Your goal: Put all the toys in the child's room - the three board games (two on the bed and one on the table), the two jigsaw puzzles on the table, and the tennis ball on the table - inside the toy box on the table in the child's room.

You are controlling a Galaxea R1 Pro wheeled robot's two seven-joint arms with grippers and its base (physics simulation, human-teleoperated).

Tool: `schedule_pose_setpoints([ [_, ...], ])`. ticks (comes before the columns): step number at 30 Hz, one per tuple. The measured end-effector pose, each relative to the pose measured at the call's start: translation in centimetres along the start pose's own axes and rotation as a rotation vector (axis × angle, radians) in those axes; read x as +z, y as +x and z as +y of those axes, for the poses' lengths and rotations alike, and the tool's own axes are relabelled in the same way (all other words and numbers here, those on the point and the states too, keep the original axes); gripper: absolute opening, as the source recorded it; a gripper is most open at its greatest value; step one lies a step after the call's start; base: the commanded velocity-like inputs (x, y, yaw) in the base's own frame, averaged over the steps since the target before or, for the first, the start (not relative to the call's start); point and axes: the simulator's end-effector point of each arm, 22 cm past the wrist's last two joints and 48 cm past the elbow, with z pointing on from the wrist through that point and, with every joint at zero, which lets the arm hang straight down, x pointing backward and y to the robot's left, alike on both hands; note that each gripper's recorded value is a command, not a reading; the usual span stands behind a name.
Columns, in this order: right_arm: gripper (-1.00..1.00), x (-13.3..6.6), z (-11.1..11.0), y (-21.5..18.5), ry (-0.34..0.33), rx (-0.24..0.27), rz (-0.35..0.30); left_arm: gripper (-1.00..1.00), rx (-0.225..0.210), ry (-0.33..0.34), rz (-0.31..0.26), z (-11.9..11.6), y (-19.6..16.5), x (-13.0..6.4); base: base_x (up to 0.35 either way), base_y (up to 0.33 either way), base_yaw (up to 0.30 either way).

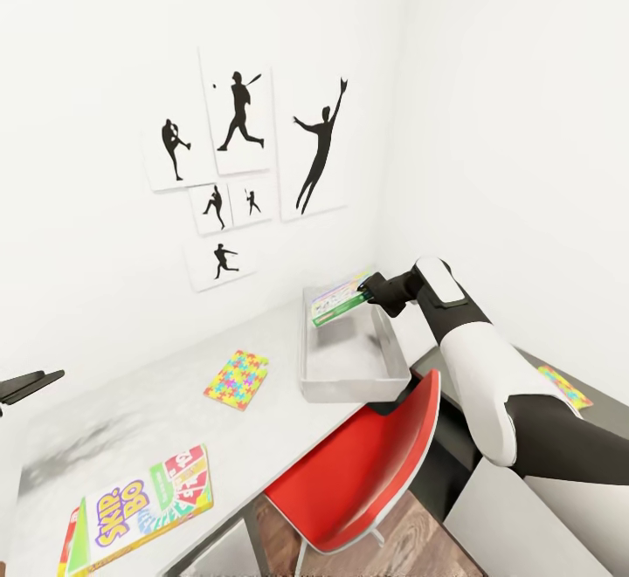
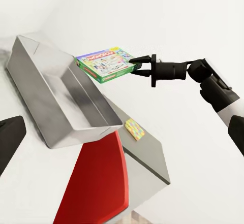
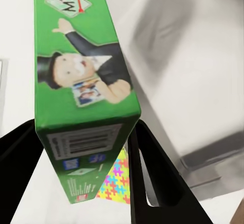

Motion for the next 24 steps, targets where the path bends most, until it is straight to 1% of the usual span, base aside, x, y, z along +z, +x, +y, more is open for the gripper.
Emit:
schedule_pose_setpoints([
  [8,-1.00,0.7,-0.4,0.2,0.009,-0.001,0.005,1.00,-0.008,-0.005,0.004,0.4,0.2,0.1,0.000,0.000,0.000],
  [24,-1.00,1.3,-0.9,0.4,0.019,-0.002,0.009,1.00,-0.016,-0.010,0.009,0.9,0.4,0.3,0.012,0.000,0.000],
])
